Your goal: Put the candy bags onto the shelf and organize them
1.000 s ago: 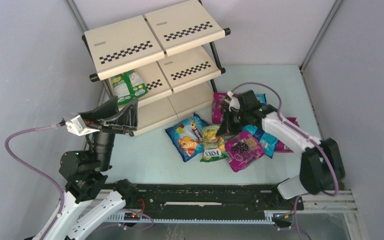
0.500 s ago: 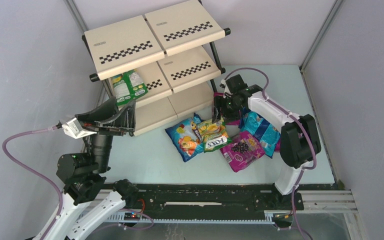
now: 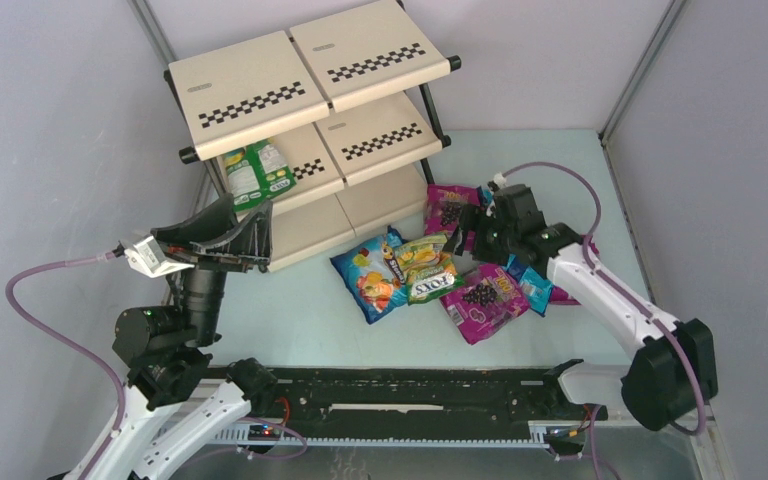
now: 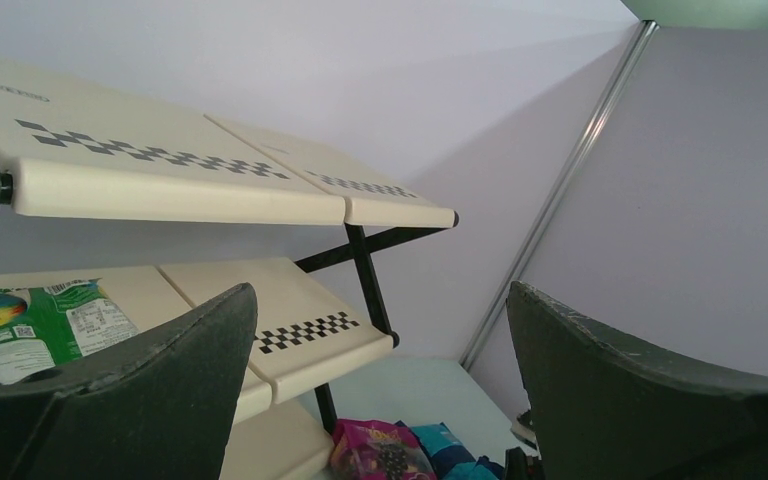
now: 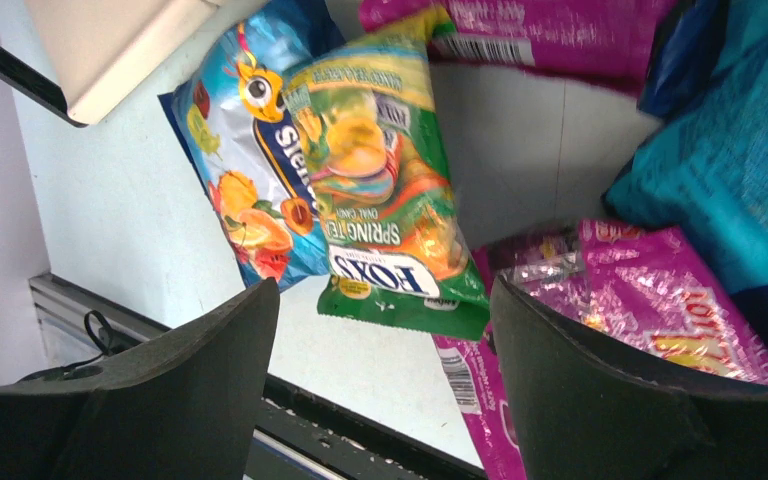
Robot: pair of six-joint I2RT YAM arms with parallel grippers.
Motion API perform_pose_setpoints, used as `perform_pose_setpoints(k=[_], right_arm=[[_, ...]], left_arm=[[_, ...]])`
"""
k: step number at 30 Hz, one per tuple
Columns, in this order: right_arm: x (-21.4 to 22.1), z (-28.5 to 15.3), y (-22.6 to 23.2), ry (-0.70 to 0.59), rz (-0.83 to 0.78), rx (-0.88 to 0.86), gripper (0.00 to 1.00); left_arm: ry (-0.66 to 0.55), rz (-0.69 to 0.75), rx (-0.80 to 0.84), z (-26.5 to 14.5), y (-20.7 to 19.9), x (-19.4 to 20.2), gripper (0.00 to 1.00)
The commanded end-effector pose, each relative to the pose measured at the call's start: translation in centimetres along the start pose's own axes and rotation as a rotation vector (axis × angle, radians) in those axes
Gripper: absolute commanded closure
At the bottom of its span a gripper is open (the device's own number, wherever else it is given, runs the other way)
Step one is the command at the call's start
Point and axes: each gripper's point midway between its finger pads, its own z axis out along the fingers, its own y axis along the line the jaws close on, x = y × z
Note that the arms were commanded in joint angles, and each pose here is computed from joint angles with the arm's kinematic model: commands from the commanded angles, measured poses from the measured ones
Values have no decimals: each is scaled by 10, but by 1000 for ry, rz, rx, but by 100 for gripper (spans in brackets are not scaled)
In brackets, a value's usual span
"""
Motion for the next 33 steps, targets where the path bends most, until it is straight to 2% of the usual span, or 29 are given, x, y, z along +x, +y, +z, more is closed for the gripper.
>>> perform_pose_setpoints(k=[1, 3, 6, 13, 21, 23, 27, 29, 33], right_arm=[[-22, 4, 9, -96, 65, -119, 14], [-15, 12, 7, -29, 52, -150, 21], [-5, 24, -1, 17, 44, -129, 25], [7, 44, -5, 26, -42, -91, 27], [15, 75, -14, 54, -75, -69, 42], [17, 77, -11, 51, -85, -74, 49], [10, 64, 5, 9, -97, -118, 72], [5, 52, 13, -23, -97, -153, 73], [-3, 28, 26, -75, -109, -203, 84]], left_arm=[[1, -1, 5, 2, -1, 5, 0], [3, 1, 4, 2, -1, 6, 0], [4, 4, 0, 2, 0, 6, 0], [5, 5, 0, 3, 0, 6, 0], [5, 8, 5, 2, 0, 6, 0], [3, 7, 7, 2, -1, 5, 0], [4, 9, 6, 2, -1, 5, 0], [1, 8, 7, 1, -1, 4, 0], [3, 10, 13, 1, -2, 4, 0]])
